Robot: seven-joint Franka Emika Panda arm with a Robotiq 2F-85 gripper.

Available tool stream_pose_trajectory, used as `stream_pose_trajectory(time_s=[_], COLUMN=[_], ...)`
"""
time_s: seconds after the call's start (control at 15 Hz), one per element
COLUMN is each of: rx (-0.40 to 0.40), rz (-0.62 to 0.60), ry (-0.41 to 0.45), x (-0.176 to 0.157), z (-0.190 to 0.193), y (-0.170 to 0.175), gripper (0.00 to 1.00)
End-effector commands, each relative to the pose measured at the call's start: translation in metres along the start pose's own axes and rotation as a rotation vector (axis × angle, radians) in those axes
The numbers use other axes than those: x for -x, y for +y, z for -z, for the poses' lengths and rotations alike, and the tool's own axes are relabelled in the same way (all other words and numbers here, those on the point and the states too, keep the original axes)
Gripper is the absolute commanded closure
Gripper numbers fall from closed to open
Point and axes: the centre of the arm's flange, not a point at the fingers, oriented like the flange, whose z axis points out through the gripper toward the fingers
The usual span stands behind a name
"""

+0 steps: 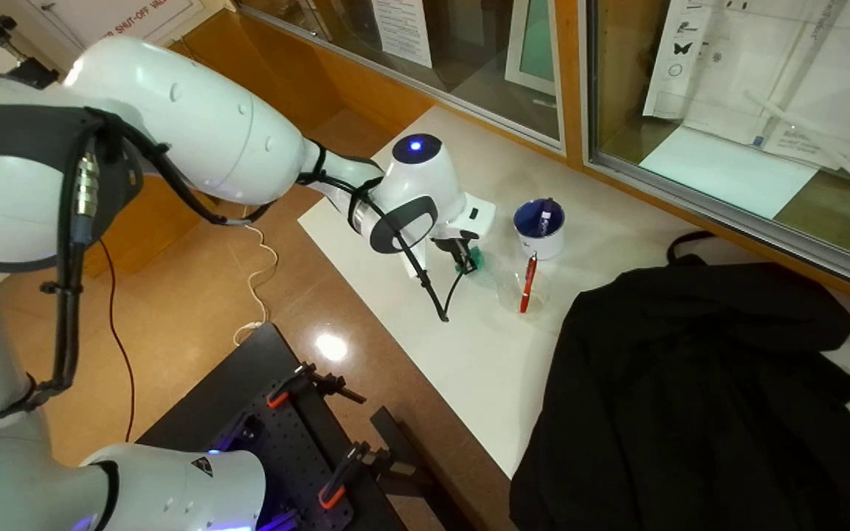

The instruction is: Move the green sponge to the bottom-left corner of the counter

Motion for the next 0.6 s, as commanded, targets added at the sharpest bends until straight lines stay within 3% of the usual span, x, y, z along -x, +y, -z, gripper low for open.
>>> stream_pose_trajectory(time_s=[0.0,0.27,0.53], rx=[0.052,0.076,0.039], rz=[0.146,0.341,0.558], ry=[-0.102,-0.151,-0.121], x=[0.057,0.105,0.127], z=[0.038,0.056,0.058], y=[-0.020,-0.057,-0.112], gripper=[0.98,0.98,0.98])
